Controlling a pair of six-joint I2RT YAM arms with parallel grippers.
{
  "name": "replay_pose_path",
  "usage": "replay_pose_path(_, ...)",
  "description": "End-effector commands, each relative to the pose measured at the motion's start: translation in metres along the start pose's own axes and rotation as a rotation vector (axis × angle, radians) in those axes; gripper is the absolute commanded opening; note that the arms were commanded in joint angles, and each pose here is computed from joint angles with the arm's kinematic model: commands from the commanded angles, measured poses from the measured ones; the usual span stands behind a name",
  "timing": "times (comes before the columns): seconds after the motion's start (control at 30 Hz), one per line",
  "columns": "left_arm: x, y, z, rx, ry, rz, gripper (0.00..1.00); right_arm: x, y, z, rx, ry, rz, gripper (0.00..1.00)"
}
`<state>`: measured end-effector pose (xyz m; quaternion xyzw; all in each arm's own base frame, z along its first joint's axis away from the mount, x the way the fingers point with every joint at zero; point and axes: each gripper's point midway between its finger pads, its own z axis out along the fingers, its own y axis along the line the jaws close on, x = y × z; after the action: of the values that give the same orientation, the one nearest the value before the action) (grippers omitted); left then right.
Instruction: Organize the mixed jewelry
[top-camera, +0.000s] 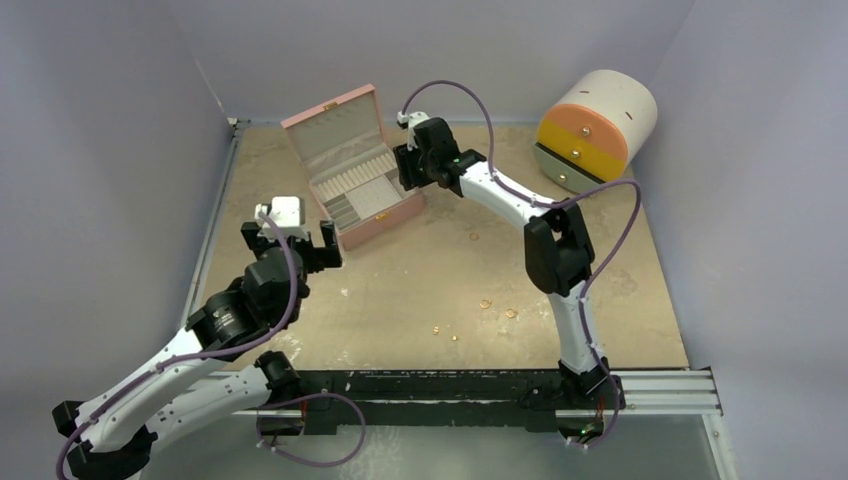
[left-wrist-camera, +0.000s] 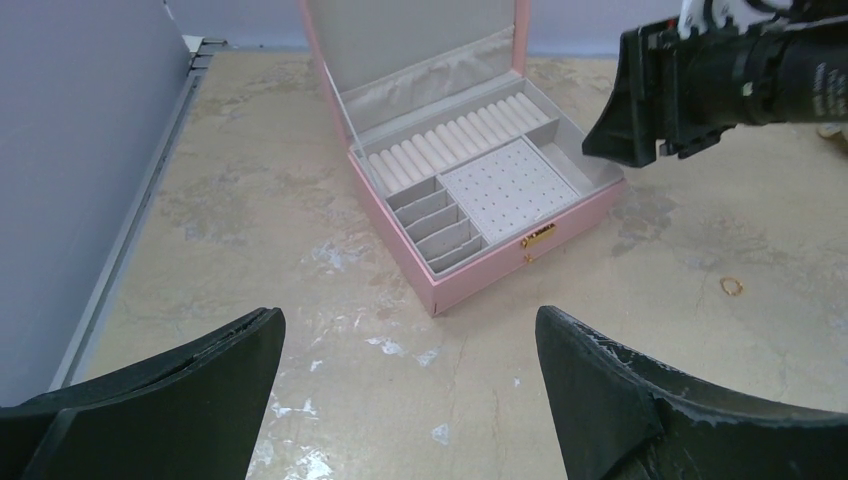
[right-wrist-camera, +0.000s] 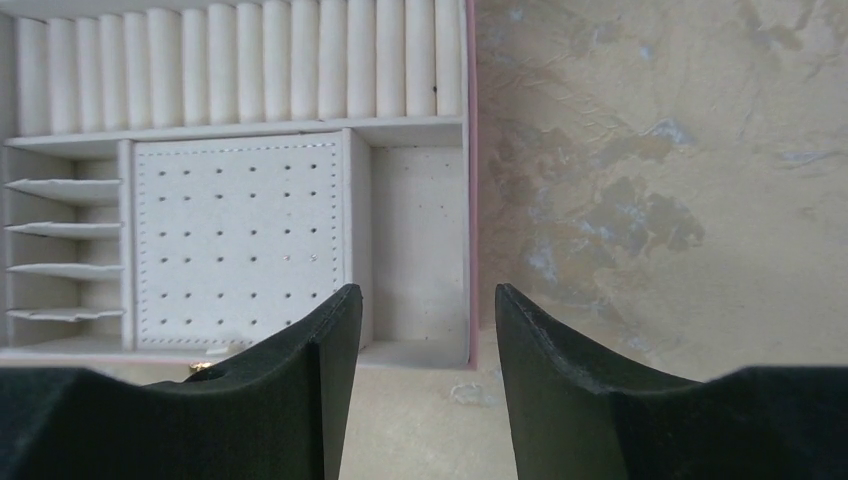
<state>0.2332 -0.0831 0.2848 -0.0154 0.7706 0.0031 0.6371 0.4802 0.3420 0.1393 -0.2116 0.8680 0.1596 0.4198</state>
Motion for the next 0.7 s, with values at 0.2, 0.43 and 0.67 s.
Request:
replay_pose_path(0.2, -0.019, 0.027, -0.01, -0.089, -0.083, -0.104, 0.97, -0.006, -0.004, 0.024, 0.008, 0.038, 0.053, 0.51)
replay_pose_path(0.43, -0.02, 0.028, -0.011, -0.092, -0.085, -0.11, 0.97, 0.006, -0.011, 0.041, 0.04, 0.067, 0.06, 0.46)
replay_pose_path(0.67, -0.018, 0.026, -0.01, -0.087, -0.079, -0.1, 0.97, 0.011, -0.011, 0.044, 0.043, 0.081, 0.075, 0.28)
